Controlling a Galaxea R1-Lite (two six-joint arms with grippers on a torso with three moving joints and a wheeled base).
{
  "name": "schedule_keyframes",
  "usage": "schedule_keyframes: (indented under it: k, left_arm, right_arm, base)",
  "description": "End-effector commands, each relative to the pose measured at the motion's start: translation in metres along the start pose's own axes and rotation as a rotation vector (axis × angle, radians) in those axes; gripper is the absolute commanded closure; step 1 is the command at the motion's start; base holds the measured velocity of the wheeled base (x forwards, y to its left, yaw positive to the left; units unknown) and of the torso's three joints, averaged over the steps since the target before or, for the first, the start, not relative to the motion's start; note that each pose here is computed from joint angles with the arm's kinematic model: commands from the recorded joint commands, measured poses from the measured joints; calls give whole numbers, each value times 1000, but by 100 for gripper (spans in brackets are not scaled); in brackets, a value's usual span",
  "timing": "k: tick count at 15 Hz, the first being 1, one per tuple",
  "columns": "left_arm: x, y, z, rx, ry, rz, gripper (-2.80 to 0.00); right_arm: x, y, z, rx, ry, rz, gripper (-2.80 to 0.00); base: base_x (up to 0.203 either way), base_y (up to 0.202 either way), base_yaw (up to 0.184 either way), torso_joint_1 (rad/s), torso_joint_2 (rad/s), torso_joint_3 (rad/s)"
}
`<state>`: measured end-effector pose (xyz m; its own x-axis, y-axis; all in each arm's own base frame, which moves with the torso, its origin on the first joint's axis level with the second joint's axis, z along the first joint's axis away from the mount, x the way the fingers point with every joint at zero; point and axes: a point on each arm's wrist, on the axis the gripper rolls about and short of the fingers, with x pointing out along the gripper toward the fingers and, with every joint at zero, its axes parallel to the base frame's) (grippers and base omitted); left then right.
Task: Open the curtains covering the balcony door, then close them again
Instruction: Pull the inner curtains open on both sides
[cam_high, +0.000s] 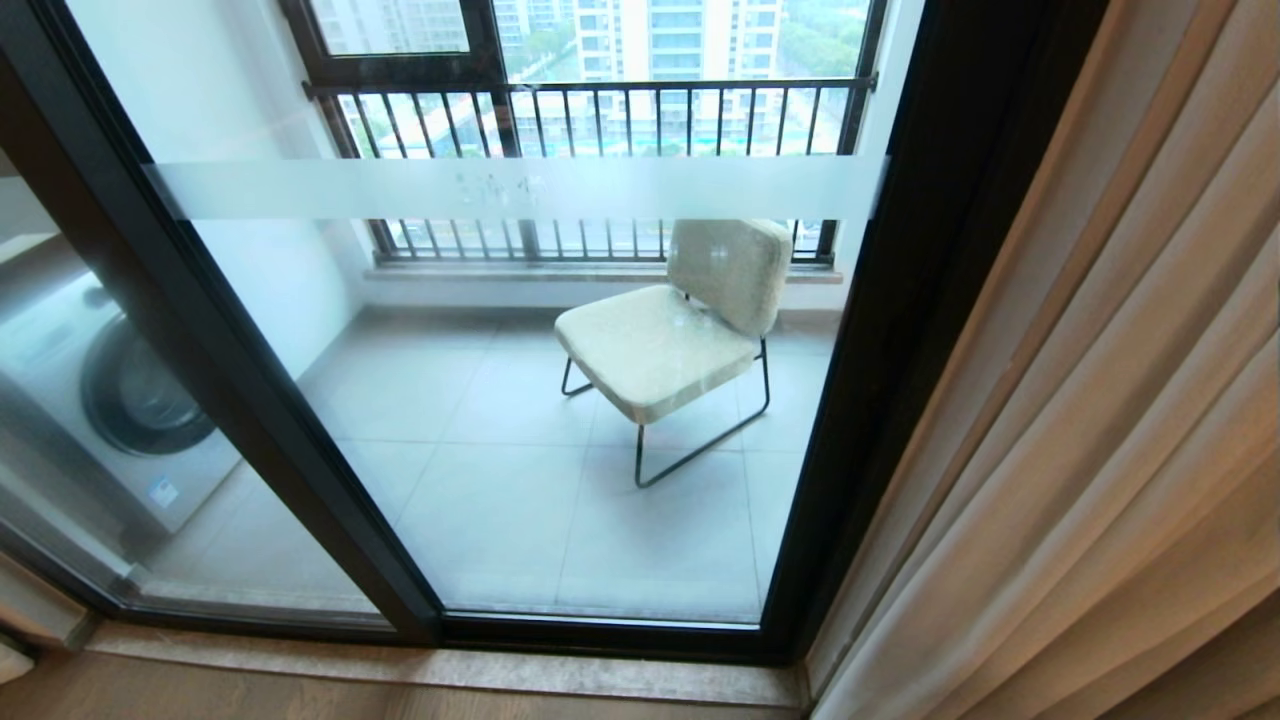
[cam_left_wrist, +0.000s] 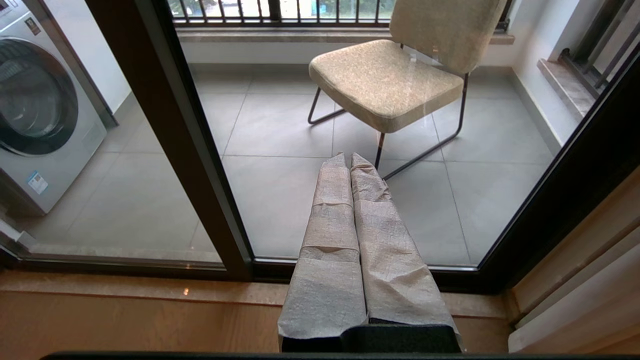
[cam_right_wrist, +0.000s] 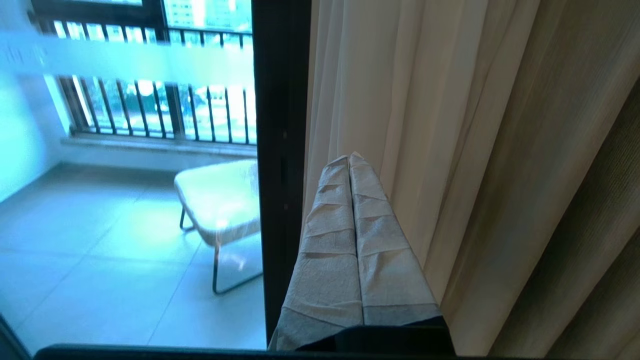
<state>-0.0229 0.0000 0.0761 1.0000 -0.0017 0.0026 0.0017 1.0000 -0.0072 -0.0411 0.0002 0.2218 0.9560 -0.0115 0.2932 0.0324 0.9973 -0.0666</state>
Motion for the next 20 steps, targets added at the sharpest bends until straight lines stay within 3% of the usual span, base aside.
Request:
schedule_keyframes:
  k: [1, 3, 8, 11, 20]
  left_arm:
    - [0, 0, 0, 0, -1, 0, 0]
    - [0, 0, 0, 0, -1, 0, 0]
    - [0, 0, 0, 0, -1, 0, 0]
    - [0, 0, 0, 0, -1, 0, 0]
    - [0, 0, 0, 0, -1, 0, 0]
  right_arm:
    - [-1, 1, -35, 2, 81, 27, 0]
    - [-3, 4, -69, -3, 168, 31, 0]
    - [-23, 10, -135, -5, 194, 54, 0]
    - [-26, 10, -145, 12, 304, 41, 0]
    - [-25, 10, -145, 63, 301, 31, 0]
  base:
    - [0, 0, 0, 0, 0, 0]
    - [0, 0, 0, 0, 0, 0]
    - [0, 0, 0, 0, 0, 0]
    - [0, 0, 0, 0, 0, 0]
    - [0, 0, 0, 0, 0, 0]
